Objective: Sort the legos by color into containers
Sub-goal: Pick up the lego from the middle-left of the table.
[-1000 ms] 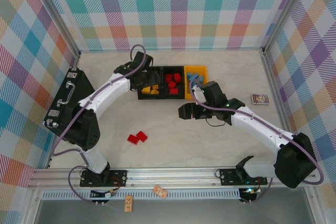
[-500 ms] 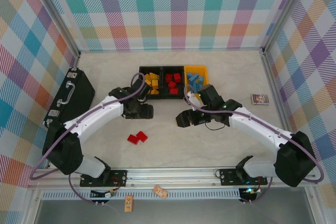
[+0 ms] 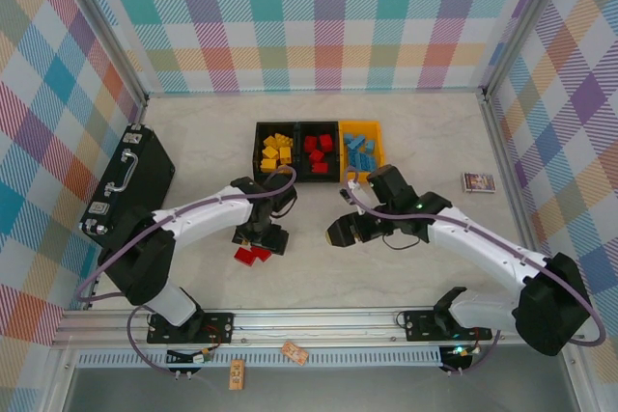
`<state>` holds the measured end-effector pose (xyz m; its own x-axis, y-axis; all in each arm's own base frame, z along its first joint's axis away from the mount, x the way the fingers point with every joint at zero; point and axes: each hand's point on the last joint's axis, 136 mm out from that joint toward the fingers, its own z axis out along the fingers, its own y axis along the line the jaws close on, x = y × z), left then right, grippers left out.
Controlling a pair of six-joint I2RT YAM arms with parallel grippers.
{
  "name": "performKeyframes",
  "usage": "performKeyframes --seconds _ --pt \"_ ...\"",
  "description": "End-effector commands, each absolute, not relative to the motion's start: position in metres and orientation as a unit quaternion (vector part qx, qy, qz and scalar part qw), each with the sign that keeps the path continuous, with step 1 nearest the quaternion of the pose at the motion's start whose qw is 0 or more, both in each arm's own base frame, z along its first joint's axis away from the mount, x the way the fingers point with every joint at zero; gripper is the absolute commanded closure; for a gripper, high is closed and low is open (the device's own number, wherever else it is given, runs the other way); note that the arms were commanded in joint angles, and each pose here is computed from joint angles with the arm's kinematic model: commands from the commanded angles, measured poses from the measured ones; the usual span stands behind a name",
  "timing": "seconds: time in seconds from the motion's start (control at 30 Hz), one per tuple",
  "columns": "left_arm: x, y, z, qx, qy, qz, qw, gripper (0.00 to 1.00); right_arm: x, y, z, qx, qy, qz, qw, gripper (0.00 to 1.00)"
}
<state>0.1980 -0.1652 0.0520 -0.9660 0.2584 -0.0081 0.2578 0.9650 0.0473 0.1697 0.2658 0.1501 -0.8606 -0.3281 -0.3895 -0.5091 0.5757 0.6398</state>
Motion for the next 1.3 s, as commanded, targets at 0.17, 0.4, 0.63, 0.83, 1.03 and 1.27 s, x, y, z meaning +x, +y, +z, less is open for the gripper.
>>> performKeyframes --seconds 0.17,0.4,0.63,0.83,1.03,1.27 --pt "0.200 -0.163 0.032 0.161 0.986 0.047 -0.006 0.20 0.159 0.268 0.152 -0.246 0.871 0.411 0.106 0.32" --pt "0.199 -0.161 0.019 0.167 0.984 0.059 -0.020 0.25 0.159 0.270 0.151 -0.249 0.870 0.413 0.102 0.32" --pt "0.195 -0.163 0.013 0.166 0.984 0.052 -0.032 0.36 0.161 0.272 0.153 -0.250 0.868 0.416 0.105 0.32" --pt "0.196 -0.167 0.015 0.166 0.984 0.047 -0.035 0.50 0.162 0.271 0.153 -0.250 0.868 0.415 0.107 0.33" --pt "0.207 -0.180 0.029 0.160 0.987 0.025 -0.011 0.56 0.163 0.269 0.157 -0.248 0.869 0.412 0.117 0.33" --pt "0.234 -0.207 0.069 0.143 0.988 -0.024 0.048 0.56 0.188 0.246 0.161 -0.186 0.883 0.399 0.164 0.33"
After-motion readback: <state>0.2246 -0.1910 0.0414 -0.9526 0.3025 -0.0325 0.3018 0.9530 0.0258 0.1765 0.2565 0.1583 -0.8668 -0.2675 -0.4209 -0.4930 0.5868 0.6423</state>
